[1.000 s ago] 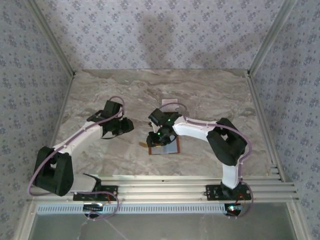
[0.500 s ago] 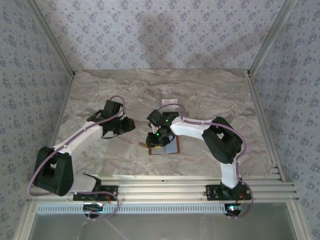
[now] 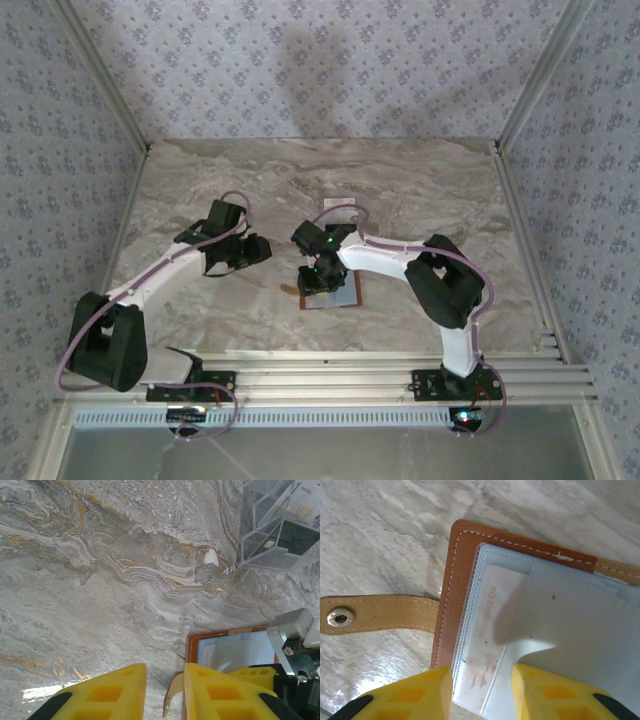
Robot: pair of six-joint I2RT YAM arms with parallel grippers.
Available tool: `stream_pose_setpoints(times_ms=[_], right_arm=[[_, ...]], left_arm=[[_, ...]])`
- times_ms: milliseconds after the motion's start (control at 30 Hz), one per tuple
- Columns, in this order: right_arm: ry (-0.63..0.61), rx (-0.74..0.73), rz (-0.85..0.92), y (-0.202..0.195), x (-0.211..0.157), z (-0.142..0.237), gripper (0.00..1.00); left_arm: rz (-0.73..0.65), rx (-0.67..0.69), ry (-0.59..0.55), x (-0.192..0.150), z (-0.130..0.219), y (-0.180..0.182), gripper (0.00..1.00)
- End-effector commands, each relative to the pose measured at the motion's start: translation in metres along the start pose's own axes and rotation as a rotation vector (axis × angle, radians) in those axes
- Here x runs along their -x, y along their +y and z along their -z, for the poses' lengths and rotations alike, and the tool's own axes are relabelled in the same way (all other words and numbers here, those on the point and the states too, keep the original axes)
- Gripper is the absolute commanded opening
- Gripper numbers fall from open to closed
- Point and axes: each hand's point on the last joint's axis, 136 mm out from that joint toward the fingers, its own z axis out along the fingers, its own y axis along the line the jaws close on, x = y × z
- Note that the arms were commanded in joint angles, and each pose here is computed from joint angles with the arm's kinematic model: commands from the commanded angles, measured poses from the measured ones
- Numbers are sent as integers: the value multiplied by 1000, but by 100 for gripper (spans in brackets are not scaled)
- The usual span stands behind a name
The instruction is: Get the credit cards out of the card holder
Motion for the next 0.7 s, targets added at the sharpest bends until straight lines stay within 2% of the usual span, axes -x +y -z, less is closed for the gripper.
stream_pose_setpoints(times_ms=[0, 400, 567, 667], right_arm=[[12, -134, 15, -19, -8, 10, 39], [-7, -303, 53, -31, -6, 27, 42], [9, -288, 54, -29, -8, 19, 42], [37, -294, 55, -32, -14, 14, 46]], left_arm=[[-23, -26, 6, 1, -2, -8, 27], [-32, -27, 8, 1, -3, -12, 27], [-34, -29, 9, 0, -3, -14, 27], [-35, -27, 10, 0, -3, -14, 27]])
